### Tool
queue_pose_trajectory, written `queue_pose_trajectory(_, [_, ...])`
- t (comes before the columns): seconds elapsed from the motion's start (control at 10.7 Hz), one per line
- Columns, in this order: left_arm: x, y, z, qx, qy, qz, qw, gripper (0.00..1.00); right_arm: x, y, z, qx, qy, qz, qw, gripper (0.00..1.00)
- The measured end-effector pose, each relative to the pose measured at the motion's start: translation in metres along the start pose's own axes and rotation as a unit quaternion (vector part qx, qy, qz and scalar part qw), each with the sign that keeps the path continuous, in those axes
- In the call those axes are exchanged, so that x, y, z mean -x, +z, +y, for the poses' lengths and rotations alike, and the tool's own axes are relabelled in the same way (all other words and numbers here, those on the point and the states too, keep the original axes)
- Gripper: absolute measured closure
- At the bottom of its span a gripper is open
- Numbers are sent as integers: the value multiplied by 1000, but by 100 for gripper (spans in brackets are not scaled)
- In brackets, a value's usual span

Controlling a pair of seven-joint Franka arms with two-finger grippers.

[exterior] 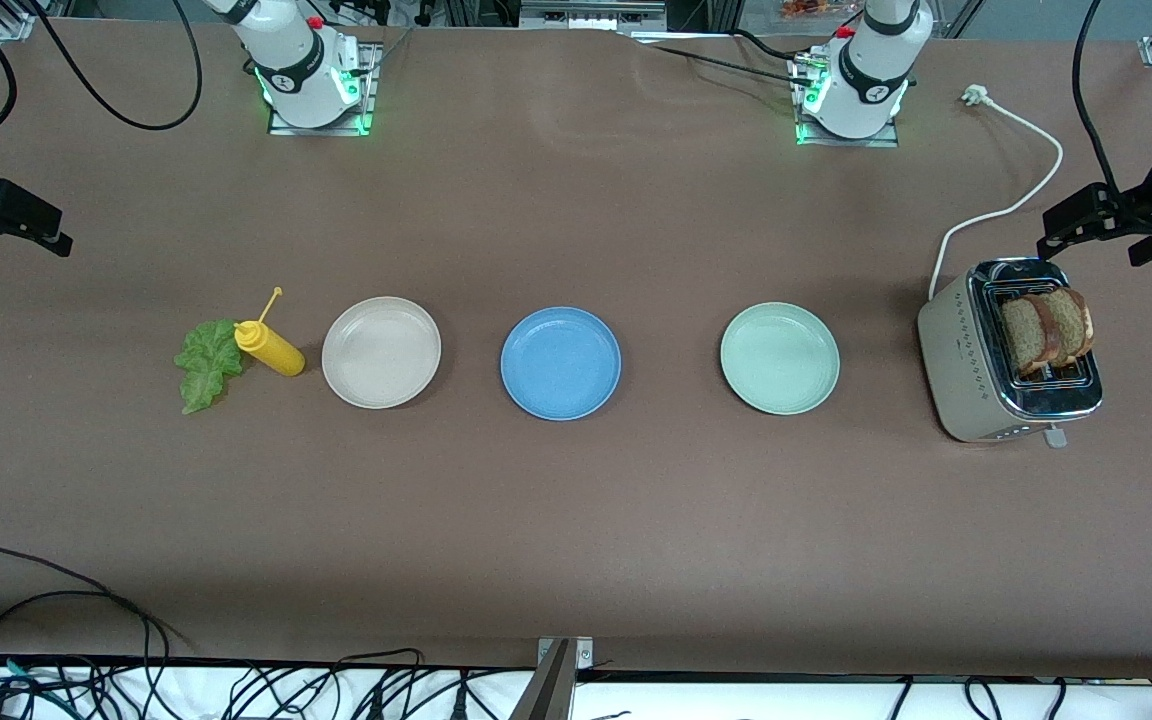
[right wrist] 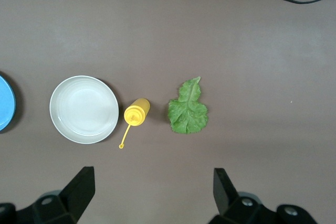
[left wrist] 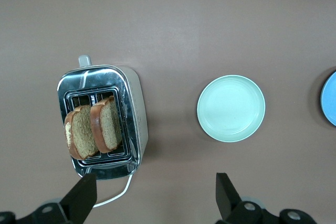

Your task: Make sandwich in blue plate with both arms

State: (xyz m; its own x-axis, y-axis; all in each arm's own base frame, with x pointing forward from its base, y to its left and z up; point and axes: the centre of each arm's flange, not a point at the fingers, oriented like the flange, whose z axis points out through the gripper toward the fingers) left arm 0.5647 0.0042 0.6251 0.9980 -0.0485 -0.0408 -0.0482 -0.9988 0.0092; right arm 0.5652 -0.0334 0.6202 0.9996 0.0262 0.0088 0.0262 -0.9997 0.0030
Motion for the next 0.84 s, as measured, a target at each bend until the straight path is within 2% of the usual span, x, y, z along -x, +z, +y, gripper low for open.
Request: queue_pose_trajectory(0.84, [0,-1,-14,0,-13,3,1000,0,2,-4,3,0,3,4,1000,0])
